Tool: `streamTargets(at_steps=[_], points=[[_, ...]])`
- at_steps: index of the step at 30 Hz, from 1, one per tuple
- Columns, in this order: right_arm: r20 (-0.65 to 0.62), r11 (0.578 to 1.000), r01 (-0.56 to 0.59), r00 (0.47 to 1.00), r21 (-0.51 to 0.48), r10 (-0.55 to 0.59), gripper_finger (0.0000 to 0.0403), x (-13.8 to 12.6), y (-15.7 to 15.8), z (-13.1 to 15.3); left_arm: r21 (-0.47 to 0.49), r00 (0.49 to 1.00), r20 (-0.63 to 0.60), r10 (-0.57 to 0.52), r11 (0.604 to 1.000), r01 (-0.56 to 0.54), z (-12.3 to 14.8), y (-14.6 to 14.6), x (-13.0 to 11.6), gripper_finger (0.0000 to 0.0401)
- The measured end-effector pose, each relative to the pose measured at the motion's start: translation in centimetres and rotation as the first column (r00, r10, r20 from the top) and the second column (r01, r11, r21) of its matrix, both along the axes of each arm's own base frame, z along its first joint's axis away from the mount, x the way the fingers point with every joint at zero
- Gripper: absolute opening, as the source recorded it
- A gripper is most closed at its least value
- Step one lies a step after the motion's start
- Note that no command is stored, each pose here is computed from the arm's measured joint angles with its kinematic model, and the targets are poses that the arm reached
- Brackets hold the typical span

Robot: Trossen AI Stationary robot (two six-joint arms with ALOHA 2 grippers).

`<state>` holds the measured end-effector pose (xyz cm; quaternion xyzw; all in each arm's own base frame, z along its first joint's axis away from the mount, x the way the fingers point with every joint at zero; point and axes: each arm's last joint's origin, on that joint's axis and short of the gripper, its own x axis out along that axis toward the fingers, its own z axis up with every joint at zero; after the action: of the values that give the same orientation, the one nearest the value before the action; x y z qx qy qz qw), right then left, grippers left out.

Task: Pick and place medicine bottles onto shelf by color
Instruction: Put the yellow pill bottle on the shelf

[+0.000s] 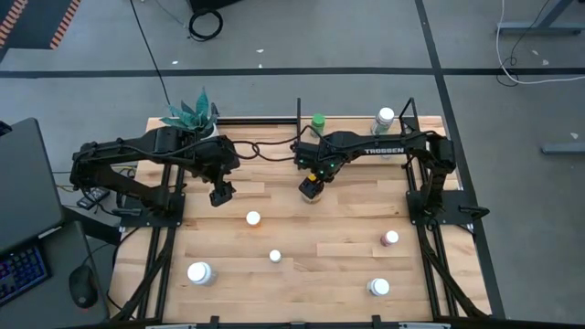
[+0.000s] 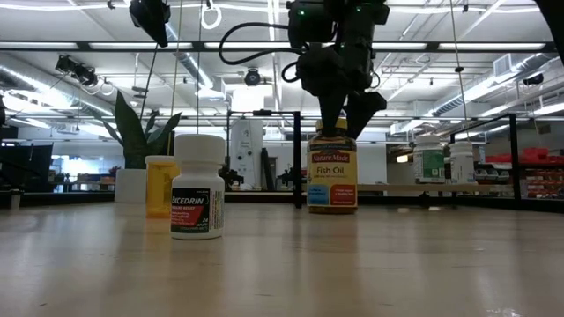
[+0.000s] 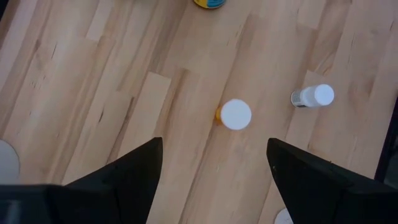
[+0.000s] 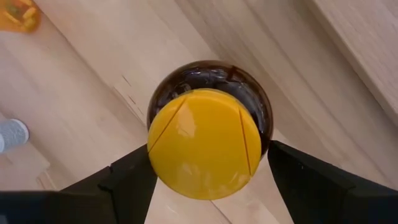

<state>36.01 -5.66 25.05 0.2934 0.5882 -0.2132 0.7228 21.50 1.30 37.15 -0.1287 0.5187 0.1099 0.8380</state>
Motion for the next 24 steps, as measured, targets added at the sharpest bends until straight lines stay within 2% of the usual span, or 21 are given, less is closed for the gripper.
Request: streamTargets(at_steps=[14,24], points=[[0.060,1.000,-0.009,0.998,0.007,0.009,0.0304,0.51,-0.21,0.13,0.000,1.000,0.000,0.000,1.000,0.000,-0.01,0.00,0.01,0.0293],[0.074,0.999,-0.039,0.997,0.016,0.038,0.0324,0.59,-0.23,0.17,0.000,1.000,0.000,0.000,1.000,0.000,-0.01,0.01,0.01,0.0293]])
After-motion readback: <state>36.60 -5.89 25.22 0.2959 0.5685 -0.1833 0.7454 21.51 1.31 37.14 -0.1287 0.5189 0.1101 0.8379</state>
